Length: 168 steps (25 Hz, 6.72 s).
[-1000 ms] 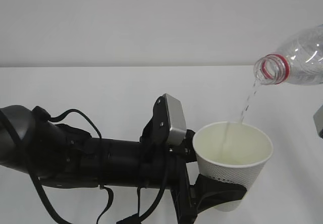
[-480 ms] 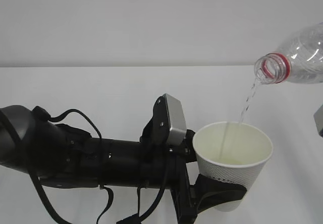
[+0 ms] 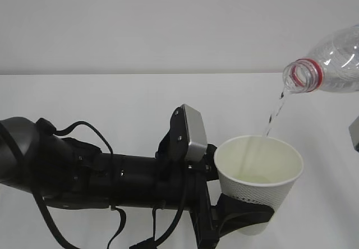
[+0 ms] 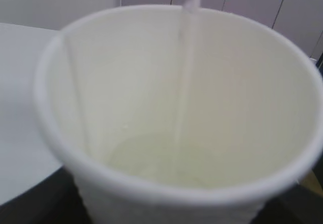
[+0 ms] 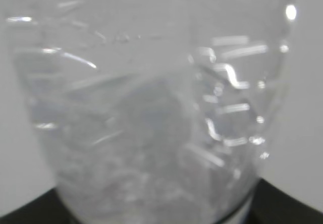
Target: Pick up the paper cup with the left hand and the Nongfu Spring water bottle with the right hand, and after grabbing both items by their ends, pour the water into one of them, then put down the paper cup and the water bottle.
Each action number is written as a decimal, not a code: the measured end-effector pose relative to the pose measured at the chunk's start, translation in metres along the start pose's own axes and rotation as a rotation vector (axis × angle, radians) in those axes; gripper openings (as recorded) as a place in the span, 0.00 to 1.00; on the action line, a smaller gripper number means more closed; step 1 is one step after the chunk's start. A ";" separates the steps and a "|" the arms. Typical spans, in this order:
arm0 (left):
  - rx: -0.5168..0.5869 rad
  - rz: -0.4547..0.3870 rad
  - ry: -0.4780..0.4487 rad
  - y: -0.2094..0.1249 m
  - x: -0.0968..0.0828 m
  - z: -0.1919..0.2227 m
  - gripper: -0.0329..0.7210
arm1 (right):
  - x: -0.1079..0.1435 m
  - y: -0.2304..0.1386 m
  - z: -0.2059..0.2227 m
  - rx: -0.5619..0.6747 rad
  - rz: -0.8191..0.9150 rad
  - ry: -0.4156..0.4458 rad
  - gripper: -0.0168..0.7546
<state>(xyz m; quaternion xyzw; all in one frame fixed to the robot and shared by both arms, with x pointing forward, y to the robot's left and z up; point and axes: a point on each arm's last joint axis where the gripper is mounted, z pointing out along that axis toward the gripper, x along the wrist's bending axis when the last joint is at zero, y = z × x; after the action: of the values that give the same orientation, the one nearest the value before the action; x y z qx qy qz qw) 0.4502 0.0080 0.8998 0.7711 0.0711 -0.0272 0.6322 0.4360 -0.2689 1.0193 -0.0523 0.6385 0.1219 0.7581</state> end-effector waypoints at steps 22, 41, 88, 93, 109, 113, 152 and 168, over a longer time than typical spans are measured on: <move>0.002 0.000 0.001 0.000 0.000 0.000 0.76 | -0.001 0.000 0.000 -0.002 0.000 -0.008 0.52; 0.003 0.000 0.002 0.000 0.000 0.000 0.76 | -0.003 0.001 0.000 -0.007 0.000 -0.031 0.52; 0.012 0.000 0.006 -0.001 0.001 0.000 0.76 | -0.004 0.000 0.000 0.001 0.004 -0.038 0.52; 0.012 0.000 0.006 -0.001 0.001 0.000 0.76 | -0.004 0.000 0.000 0.001 0.004 -0.038 0.52; 0.018 0.000 0.009 -0.002 0.001 0.000 0.76 | -0.004 0.000 0.000 0.001 0.004 -0.038 0.52; 0.018 0.000 0.009 -0.002 0.001 0.000 0.76 | -0.004 0.000 0.000 0.001 0.004 -0.038 0.52; 0.023 0.000 0.012 -0.002 0.001 0.000 0.76 | -0.005 0.002 0.000 -0.021 -0.008 -0.055 0.52; 0.023 0.000 0.012 -0.002 0.001 0.000 0.76 | -0.005 0.002 0.000 -0.021 -0.008 -0.057 0.52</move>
<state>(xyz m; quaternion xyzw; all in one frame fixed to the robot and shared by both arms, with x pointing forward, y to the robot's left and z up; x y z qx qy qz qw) 0.4510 0.0085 0.8976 0.7784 0.0745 -0.0235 0.6229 0.4346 -0.2676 1.0244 -0.0596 0.6153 0.1270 0.7757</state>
